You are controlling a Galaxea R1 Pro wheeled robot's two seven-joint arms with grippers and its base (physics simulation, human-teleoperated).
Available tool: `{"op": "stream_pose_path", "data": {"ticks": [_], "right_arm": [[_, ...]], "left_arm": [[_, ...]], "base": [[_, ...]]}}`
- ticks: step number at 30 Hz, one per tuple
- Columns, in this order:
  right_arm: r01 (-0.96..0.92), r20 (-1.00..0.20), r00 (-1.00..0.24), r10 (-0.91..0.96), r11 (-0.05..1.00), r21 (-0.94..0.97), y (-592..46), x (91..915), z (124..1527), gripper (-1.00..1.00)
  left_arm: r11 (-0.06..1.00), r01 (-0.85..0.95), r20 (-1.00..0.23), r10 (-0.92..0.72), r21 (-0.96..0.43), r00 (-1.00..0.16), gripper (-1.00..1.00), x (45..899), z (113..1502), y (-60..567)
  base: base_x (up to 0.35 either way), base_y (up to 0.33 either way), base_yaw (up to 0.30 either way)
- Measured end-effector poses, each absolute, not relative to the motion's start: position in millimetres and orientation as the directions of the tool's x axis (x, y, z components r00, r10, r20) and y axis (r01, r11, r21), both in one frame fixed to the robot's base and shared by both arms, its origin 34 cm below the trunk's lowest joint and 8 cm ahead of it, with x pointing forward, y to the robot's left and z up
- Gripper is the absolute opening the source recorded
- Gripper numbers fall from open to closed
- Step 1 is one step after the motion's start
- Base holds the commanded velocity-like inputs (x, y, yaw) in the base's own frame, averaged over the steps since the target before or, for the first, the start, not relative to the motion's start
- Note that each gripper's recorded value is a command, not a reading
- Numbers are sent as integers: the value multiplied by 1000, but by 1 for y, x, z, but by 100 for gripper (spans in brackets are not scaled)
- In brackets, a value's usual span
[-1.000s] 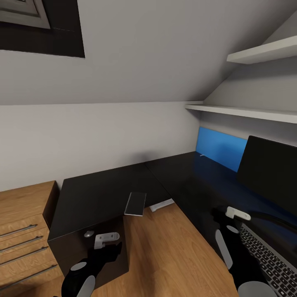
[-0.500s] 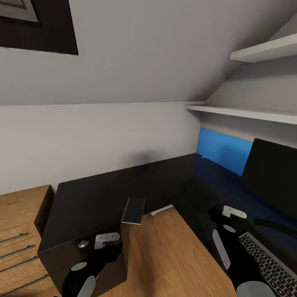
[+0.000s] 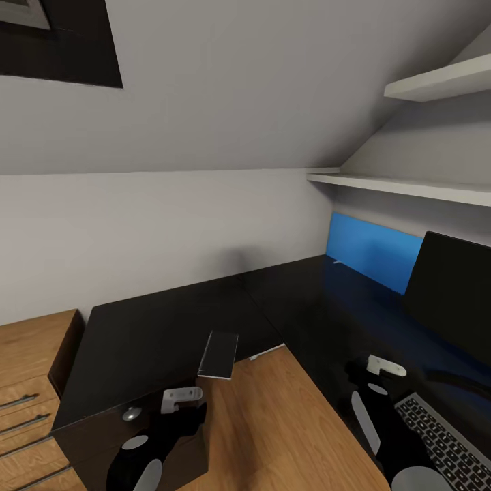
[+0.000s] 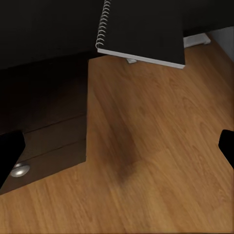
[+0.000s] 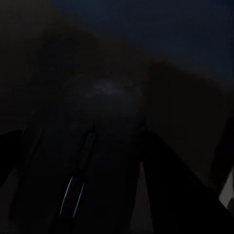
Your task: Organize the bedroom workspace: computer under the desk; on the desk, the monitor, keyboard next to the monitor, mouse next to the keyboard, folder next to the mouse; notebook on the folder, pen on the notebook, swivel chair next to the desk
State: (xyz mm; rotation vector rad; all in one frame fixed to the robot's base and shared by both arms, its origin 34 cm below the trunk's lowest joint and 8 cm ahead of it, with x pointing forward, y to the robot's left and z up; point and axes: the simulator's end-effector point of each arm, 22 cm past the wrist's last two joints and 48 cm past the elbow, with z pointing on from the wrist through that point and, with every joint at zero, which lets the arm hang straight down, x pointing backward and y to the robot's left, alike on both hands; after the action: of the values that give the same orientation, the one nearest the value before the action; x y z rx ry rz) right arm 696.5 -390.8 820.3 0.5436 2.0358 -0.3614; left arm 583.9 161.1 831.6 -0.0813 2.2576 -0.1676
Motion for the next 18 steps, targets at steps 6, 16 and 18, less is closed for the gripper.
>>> {"op": "stream_pose_path", "data": {"ticks": [6, 16, 18], "right_arm": [[542, -864, -452, 221, 838, -69, -418, 697, 802, -100], [550, -867, -448, 220, 832, -73, -424, 701, 800, -100], [550, -864, -452, 221, 831, -75, -424, 701, 798, -100]], "left_arm": [[989, 11, -761, -108, -150, -640, 100, 582, 831, 155], [989, 14, -761, -106, -150, -640, 100, 582, 831, 154], [989, 14, -761, -106, -150, -640, 100, 582, 831, 154]], "base": [[4, -1, 0], [0, 0, 0], [0, 0, 0]]}}
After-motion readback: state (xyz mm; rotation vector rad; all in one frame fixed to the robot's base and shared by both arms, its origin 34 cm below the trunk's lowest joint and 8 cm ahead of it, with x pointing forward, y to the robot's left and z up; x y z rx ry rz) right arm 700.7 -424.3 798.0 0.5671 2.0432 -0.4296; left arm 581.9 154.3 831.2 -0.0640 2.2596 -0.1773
